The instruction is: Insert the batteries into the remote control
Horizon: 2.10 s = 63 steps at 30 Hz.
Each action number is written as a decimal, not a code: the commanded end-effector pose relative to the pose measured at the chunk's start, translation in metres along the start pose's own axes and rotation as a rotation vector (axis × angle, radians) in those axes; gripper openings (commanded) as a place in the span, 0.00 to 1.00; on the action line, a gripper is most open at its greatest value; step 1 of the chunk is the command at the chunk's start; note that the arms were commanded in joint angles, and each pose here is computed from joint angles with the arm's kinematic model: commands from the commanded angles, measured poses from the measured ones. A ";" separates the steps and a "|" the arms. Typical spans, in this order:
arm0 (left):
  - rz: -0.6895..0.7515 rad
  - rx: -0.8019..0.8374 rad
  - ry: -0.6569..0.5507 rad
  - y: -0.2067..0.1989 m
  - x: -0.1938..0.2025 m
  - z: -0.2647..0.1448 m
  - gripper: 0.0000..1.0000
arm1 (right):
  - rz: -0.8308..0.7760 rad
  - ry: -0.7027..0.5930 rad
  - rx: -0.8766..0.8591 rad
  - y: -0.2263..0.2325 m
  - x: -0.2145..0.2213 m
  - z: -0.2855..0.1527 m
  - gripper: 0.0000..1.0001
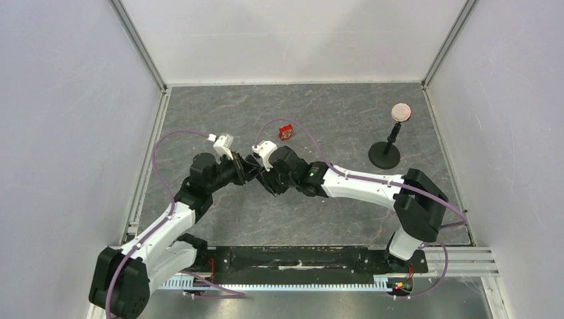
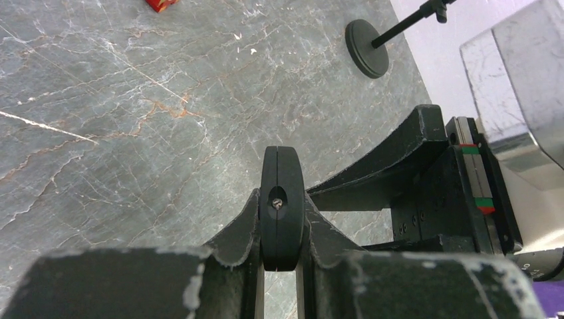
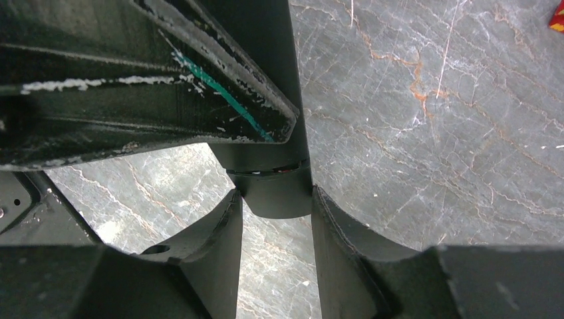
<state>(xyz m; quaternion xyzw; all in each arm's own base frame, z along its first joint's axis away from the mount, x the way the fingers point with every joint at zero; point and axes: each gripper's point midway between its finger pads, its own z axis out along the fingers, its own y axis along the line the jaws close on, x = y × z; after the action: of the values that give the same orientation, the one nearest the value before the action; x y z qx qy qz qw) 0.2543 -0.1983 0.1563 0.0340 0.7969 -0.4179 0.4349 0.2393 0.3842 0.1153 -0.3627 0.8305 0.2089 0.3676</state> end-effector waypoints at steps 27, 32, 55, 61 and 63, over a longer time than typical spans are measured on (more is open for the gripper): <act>-0.240 0.134 0.104 -0.076 -0.029 -0.007 0.02 | 0.091 -0.197 0.018 -0.019 -0.063 -0.008 0.46; -0.342 0.159 0.124 -0.083 -0.041 -0.008 0.02 | 0.071 -0.217 0.056 -0.027 -0.070 -0.014 0.48; -0.637 0.078 0.002 -0.046 -0.069 -0.009 0.02 | 0.101 -0.275 0.077 -0.028 -0.122 -0.059 0.61; -0.638 0.074 -0.009 -0.042 -0.072 -0.010 0.02 | 0.129 -0.333 0.066 -0.026 -0.140 -0.079 0.69; -0.641 0.073 -0.009 -0.042 -0.073 -0.009 0.02 | 0.147 -0.346 0.066 -0.027 -0.144 -0.085 0.70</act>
<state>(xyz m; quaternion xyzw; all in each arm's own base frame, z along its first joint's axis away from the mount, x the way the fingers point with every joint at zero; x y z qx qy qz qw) 0.2798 -0.1931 0.2205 -0.2176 0.7655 -0.5341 0.2852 0.2753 0.3817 0.2064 -0.2969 0.8184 0.2308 0.4345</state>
